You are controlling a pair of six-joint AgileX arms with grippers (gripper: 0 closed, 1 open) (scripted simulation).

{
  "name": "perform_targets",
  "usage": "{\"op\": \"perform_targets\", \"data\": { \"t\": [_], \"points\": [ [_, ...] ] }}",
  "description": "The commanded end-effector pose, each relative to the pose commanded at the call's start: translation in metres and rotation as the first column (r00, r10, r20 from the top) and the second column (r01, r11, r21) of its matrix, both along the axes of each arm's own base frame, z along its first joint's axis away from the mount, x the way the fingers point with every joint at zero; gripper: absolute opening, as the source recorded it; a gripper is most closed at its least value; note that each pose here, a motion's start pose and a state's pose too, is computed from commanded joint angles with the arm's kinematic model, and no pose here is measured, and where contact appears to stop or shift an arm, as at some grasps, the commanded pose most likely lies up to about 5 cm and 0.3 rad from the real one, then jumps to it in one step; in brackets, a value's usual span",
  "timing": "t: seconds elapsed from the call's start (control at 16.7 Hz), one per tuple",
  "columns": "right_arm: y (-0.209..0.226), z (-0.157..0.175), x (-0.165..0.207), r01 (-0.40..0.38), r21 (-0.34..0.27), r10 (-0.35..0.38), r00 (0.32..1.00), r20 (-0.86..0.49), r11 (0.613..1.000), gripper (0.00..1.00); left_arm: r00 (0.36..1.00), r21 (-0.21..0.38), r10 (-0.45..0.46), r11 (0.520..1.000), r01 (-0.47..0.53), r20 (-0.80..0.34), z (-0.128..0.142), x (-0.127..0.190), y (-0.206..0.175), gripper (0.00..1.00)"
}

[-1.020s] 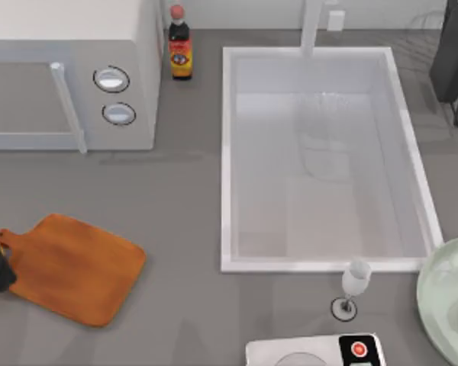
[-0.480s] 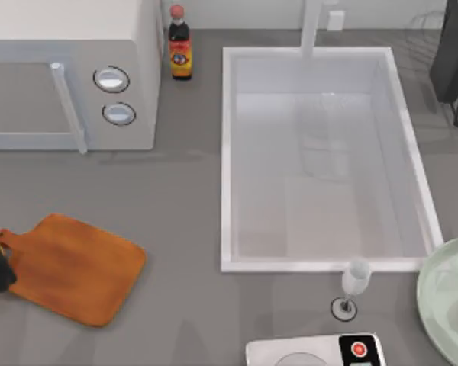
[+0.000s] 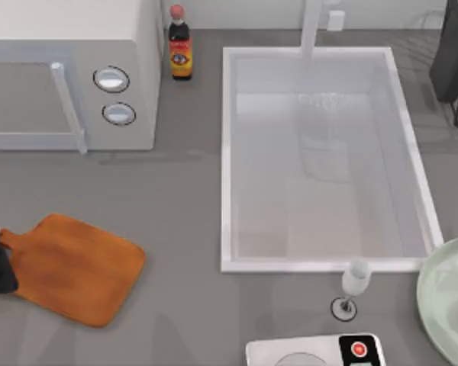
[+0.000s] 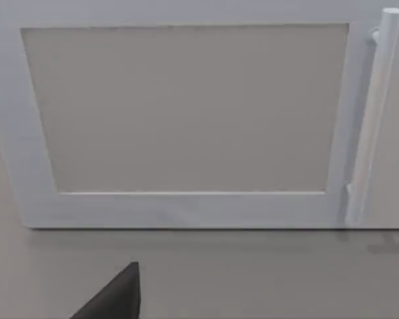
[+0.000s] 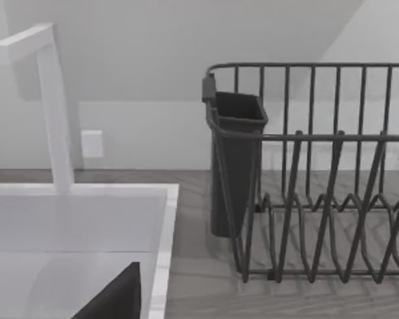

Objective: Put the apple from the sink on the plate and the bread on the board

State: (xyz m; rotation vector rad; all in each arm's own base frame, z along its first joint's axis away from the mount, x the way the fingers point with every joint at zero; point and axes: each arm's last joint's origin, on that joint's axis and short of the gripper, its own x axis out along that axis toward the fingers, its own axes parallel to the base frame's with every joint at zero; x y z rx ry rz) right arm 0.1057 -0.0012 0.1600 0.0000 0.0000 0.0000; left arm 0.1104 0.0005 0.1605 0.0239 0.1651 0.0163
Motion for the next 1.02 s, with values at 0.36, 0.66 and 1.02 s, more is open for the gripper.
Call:
{"op": "perform_targets", "data": {
  "t": [0.36, 0.66, 1.02],
  "points": [
    [0.0, 0.0, 0.0, 0.0, 0.0, 0.0, 1.0, 0.0, 1.0, 1.0, 0.959, 0.051, 0.015, 0.999, -0.001, -0.283, 0.033, 0.02, 0.004, 1.0],
    [0.0, 0.0, 0.0, 0.0, 0.0, 0.0, 1.0, 0.0, 1.0, 1.0, 0.827, 0.078, 0.019, 0.996, 0.03, -0.562, 0.054, 0.056, 0.011, 1.0],
    [0.0, 0.0, 0.0, 0.0, 0.0, 0.0, 1.0, 0.0, 1.0, 1.0, 0.547, 0.062, 0.005, 0.994, 0.086, -0.837, 0.053, 0.112, 0.023, 1.0]
  ]
}}
